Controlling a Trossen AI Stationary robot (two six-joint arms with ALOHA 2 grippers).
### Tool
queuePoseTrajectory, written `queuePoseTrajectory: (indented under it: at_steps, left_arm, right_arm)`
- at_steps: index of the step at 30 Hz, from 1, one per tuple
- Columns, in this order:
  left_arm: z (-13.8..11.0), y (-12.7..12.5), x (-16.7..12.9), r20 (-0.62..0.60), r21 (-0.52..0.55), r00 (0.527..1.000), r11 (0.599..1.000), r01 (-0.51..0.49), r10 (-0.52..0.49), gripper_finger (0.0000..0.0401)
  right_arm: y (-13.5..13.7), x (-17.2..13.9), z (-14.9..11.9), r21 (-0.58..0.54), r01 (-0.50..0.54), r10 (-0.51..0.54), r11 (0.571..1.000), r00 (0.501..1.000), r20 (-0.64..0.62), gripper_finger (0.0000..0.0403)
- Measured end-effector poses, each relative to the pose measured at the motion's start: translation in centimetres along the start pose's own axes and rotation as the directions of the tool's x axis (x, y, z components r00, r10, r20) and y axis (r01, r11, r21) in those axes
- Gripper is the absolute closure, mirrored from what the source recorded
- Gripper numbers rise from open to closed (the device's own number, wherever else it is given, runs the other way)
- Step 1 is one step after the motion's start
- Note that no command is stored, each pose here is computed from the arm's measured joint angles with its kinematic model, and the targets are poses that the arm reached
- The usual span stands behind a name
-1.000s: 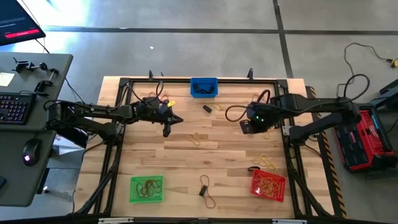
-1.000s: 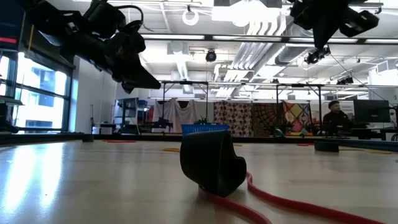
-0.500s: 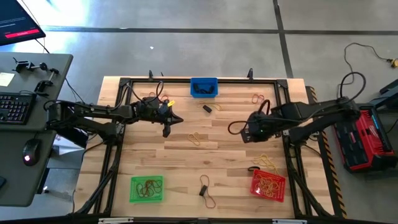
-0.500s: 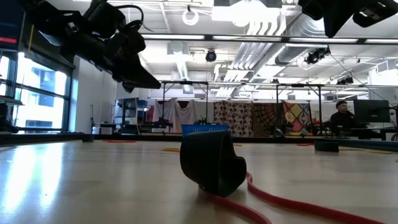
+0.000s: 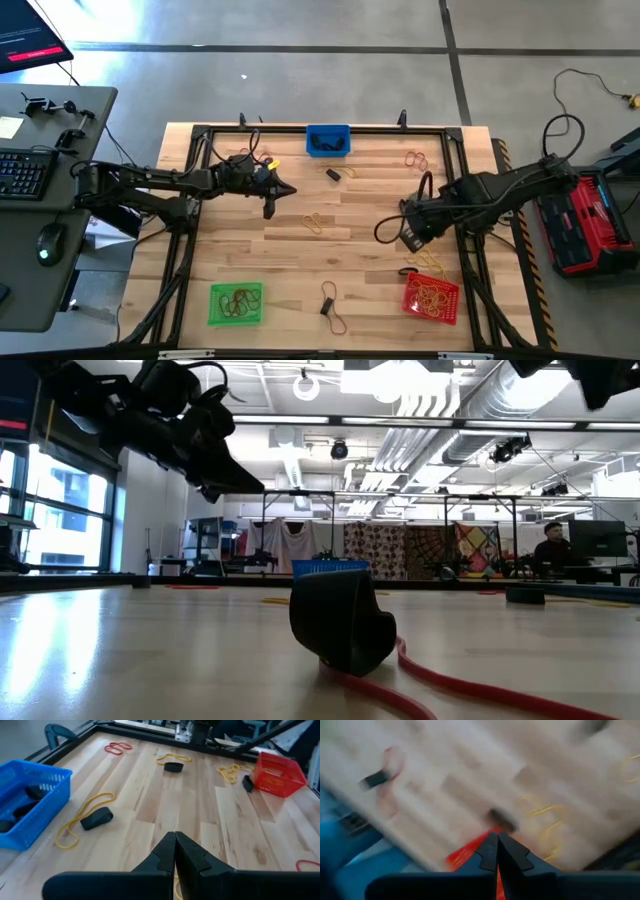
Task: Sort rubber bands into baskets
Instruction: Put the yellow rubber band into the red basket
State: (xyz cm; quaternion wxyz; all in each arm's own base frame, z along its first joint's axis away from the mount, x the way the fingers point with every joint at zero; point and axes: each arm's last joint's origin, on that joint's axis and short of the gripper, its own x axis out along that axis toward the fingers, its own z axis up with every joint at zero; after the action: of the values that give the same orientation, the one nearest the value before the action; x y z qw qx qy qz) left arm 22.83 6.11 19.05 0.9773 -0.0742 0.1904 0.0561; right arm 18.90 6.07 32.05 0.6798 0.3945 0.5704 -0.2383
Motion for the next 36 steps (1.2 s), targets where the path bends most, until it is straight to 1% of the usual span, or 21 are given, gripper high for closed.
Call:
queuePoseTrajectory:
  at_steps: [2, 4, 6, 7, 9, 11, 14, 17, 20, 26, 29, 32, 36]
  left_arm:
    - [0.0, 0.1, 0.0, -0.001, -0.016, 1.000, 1.000, -0.015, 0.015, 0.0401]
    - [0.0, 0.1, 0.0, 0.001, -0.019, 0.999, 0.999, -0.032, 0.032, 0.0401]
    - [0.0, 0.1, 0.0, 0.001, -0.018, 0.999, 0.999, -0.044, 0.044, 0.0401]
    - [0.0, 0.2, 0.0, 0.001, -0.018, 0.999, 0.998, -0.052, 0.052, 0.0401]
    - [0.0, 0.2, 0.0, 0.001, -0.018, 0.998, 0.998, -0.061, 0.061, 0.0401]
    - [0.0, 0.2, 0.0, 0.002, -0.018, 0.998, 0.998, -0.060, 0.061, 0.0401]
    - [0.0, 0.2, 0.0, 0.001, -0.018, 0.998, 0.998, -0.059, 0.059, 0.0401]
    - [0.0, 0.1, 0.0, 0.000, -0.018, 0.999, 0.999, -0.039, 0.039, 0.0401]
    - [0.0, 0.1, 0.0, -0.002, -0.017, 1.000, 1.000, -0.024, 0.024, 0.0401]
    - [0.0, 0.0, 0.0, -0.003, -0.017, 1.000, 1.000, -0.009, 0.009, 0.0401]
    - [0.0, 0.0, 0.0, -0.004, -0.016, 1.000, 1.000, -0.010, 0.010, 0.0401]
    - [-0.1, 0.0, 0.0, -0.008, -0.017, 1.000, 1.000, -0.010, 0.010, 0.0401]
    - [-0.1, 0.0, 0.0, -0.014, -0.018, 1.000, 1.000, -0.011, 0.011, 0.0401]
  right_arm:
    - [-0.9, -0.1, 0.4, 0.011, 0.096, -0.096, 0.995, 0.995, 0.035, 0.0403]
    - [-2.2, -0.2, 0.9, 0.021, 0.202, -0.202, 0.979, 0.979, 0.023, 0.0403]
    - [-3.2, -0.5, 1.8, 0.024, 0.262, -0.263, 0.965, 0.965, 0.021, 0.0402]
    - [-3.7, -0.5, 2.4, 0.022, 0.272, -0.272, 0.962, 0.962, 0.026, 0.0402]
    - [-4.6, -0.1, 3.7, 0.008, 0.259, -0.259, 0.966, 0.965, 0.039, 0.0402]
    - [-5.7, 0.9, 4.9, -0.014, 0.240, -0.239, 0.971, 0.970, 0.036, 0.0402]
    - [-7.4, 3.2, 6.5, -0.040, 0.226, -0.225, 0.973, 0.974, 0.014, 0.0402]
    - [-9.5, 5.7, 7.6, -0.029, 0.210, -0.210, 0.977, 0.978, -0.002, 0.0397]
    - [-11.5, 7.8, 8.0, -0.004, 0.210, -0.210, 0.978, 0.977, -0.023, 0.0370]
    - [-15.1, 10.6, 8.0, 0.071, 0.244, -0.241, 0.967, 0.969, -0.055, 0.0277]
    - [-16.5, 11.6, 7.8, 0.111, 0.286, -0.281, 0.952, 0.958, -0.057, 0.0246]
    - [-17.2, 11.9, 8.2, 0.164, 0.277, -0.277, 0.947, 0.961, -0.029, 0.0232]
    - [-17.6, 11.8, 8.5, 0.201, 0.267, -0.271, 0.942, 0.962, -0.007, 0.0236]
